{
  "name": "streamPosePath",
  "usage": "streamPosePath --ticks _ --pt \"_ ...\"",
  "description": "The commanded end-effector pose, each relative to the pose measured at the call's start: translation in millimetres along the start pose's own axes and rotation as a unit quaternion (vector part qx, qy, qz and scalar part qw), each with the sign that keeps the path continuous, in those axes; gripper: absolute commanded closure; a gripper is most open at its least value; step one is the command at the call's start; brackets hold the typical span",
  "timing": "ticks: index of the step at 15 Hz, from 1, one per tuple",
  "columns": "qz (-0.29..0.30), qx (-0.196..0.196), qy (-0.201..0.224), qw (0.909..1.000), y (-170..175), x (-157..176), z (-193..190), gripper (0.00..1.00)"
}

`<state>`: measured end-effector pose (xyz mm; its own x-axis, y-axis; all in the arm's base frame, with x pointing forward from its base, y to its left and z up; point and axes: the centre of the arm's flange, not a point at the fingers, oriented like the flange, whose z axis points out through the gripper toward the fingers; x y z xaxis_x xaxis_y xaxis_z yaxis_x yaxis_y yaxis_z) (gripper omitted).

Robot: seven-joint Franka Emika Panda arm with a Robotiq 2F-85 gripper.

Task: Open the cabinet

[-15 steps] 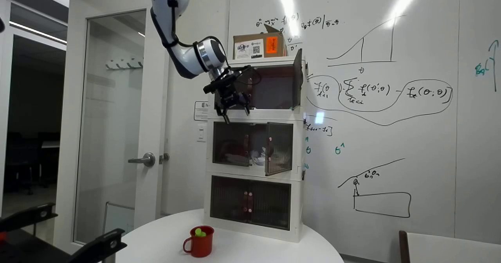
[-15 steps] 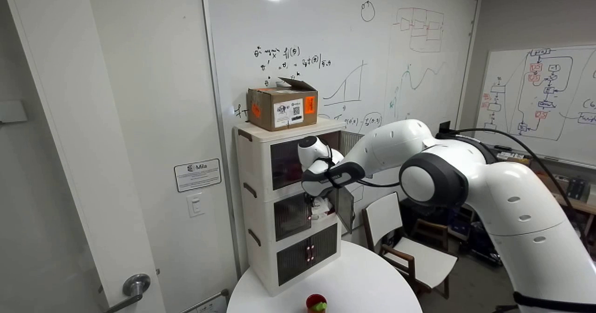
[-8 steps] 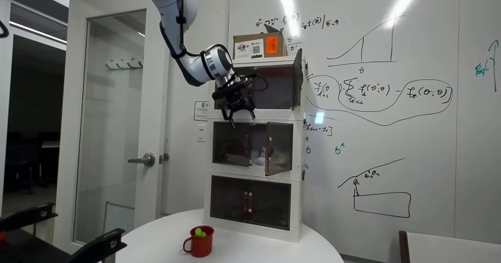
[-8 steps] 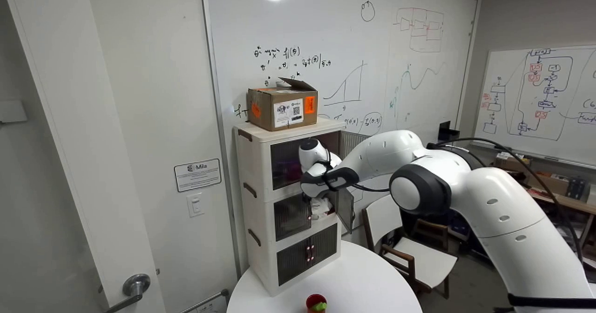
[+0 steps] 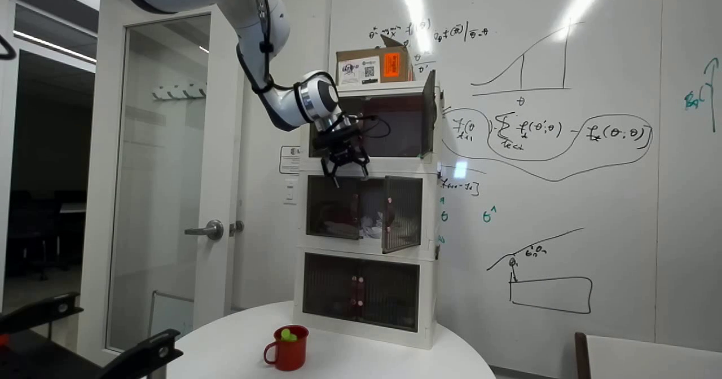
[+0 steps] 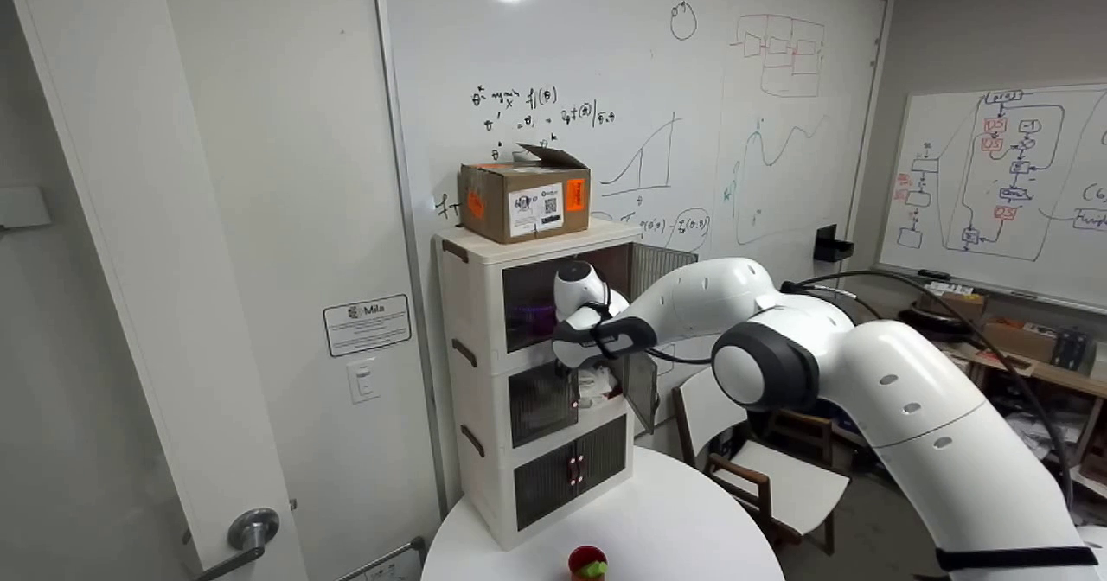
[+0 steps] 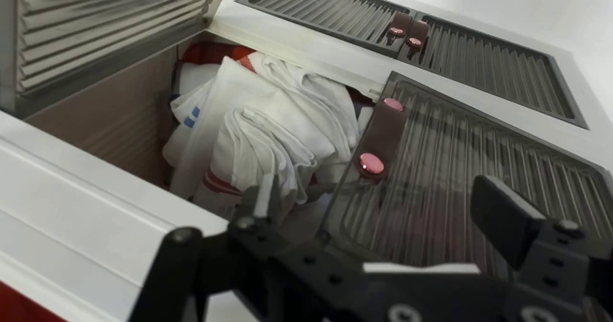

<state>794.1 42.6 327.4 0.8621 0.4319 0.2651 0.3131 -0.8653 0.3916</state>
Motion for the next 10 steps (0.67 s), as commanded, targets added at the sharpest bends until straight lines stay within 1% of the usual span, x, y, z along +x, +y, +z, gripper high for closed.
streamPosePath --ticks 1,5,10 --pt "-0.038 0.013 0.017 0.9991 -3 21 12 0.0" --pt "-0.075 0.019 0.02 0.9968 -15 27 15 0.0" --pt "-0.107 0.026 0.019 0.9937 -20 23 11 0.0"
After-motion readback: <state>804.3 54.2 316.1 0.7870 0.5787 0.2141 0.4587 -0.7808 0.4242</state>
